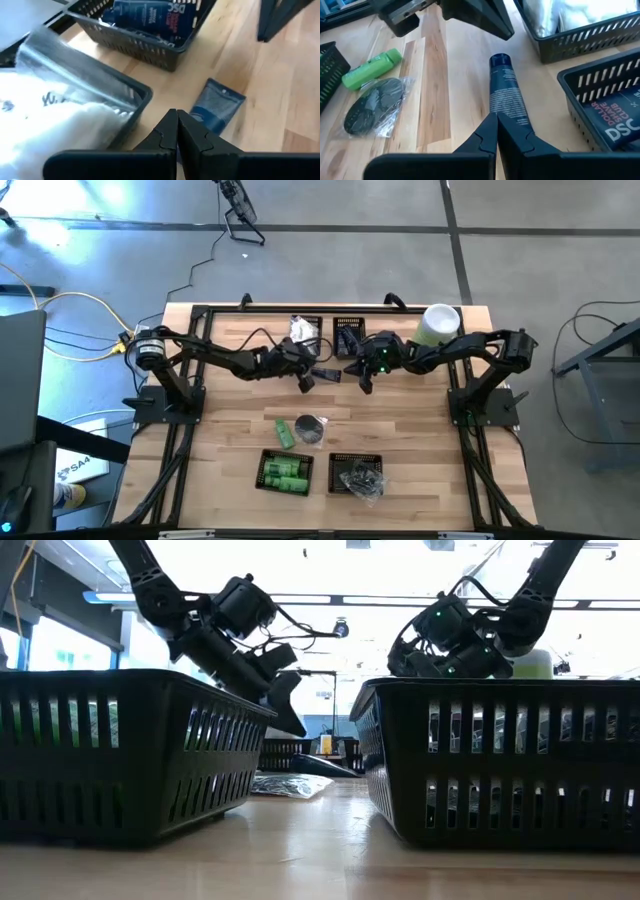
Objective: Pick & Place Travel size toiletries
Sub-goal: Put the blue shave cream into the top right black bin
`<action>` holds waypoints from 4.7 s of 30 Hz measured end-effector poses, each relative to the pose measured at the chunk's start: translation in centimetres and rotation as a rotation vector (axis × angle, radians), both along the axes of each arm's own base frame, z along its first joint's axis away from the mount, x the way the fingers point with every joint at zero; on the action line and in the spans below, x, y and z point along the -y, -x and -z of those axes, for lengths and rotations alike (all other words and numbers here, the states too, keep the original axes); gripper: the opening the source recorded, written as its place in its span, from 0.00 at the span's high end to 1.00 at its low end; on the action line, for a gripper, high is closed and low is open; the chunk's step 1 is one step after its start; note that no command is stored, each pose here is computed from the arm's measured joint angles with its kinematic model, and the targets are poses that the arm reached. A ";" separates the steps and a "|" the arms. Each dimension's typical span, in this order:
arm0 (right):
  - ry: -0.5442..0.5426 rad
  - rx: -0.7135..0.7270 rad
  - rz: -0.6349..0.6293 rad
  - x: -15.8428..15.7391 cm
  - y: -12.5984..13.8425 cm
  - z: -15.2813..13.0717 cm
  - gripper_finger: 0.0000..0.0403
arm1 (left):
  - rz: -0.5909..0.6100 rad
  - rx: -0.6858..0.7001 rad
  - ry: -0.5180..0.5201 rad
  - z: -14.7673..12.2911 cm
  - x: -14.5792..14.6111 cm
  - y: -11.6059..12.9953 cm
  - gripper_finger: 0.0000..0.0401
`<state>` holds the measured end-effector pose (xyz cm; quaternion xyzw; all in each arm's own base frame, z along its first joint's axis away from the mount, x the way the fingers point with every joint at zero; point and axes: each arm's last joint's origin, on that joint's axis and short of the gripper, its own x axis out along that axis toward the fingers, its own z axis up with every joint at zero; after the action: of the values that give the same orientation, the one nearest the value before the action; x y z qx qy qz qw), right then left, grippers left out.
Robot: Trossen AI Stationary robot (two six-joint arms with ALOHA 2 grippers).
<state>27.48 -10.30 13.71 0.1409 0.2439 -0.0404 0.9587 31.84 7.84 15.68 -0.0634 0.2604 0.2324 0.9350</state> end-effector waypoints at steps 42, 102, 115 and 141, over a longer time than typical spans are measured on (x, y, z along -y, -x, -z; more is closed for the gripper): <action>0.028 0.023 -0.019 0.0 -0.1 -0.2 0.99 | -0.110 -0.070 -0.053 2.0 1.7 -0.5 1.00; 0.105 0.076 -0.174 -1.8 -1.3 -1.0 0.99 | -0.050 0.014 0.047 1.7 3.0 -1.0 1.00; 0.139 0.198 -0.154 0.0 0.9 -5.5 0.99 | -0.019 -0.011 0.001 1.7 3.0 -1.0 1.00; 0.465 0.290 0.017 1.4 6.6 -12.3 0.99 | 0.039 0.155 0.119 -2.6 3.2 -2.0 0.49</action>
<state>20.86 -11.66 26.03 -0.0765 0.0872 -0.0825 0.9898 33.84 4.61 18.32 -0.1313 0.2019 0.1927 0.9513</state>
